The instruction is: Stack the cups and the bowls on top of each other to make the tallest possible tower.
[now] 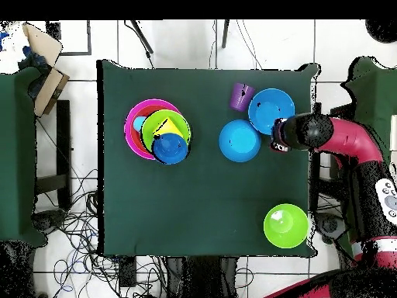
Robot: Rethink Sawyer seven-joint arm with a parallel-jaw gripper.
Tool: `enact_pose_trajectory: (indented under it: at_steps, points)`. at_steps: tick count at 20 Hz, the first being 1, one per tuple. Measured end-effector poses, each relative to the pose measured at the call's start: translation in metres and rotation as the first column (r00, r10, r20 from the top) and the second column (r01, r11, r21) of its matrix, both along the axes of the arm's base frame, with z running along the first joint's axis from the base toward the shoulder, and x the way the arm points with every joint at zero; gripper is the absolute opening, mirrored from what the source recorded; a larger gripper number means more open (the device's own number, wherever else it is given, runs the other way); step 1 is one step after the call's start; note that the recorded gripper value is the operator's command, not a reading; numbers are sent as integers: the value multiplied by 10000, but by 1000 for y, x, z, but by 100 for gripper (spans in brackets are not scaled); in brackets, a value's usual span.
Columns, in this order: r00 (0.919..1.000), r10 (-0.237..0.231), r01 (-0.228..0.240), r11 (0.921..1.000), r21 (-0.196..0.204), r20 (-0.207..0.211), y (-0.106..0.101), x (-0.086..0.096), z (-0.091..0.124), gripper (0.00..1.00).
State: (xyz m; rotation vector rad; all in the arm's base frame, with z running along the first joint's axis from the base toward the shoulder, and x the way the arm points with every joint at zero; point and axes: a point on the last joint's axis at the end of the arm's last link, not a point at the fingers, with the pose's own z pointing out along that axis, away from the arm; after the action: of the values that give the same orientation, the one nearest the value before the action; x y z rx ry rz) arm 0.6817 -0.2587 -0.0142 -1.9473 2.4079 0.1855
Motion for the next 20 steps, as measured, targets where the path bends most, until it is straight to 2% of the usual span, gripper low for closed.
enact_pose_trajectory:
  at_steps: [3, 9, 18, 19, 20]
  points:
    - [10000, -19, 19, 10000, 51, 35, 2, -2, -9, 100]
    - [9998, -171, 169, 9994, 316, 65, 9, -8, -40, 100]
    - [9978, -597, 589, 9979, 286, 279, -6, 4, -48, 100]
    - [9960, -789, 780, 9966, 250, 414, -13, 12, -49, 0]
    - [9955, -848, 841, 9963, 181, 426, -14, 13, -49, 0]
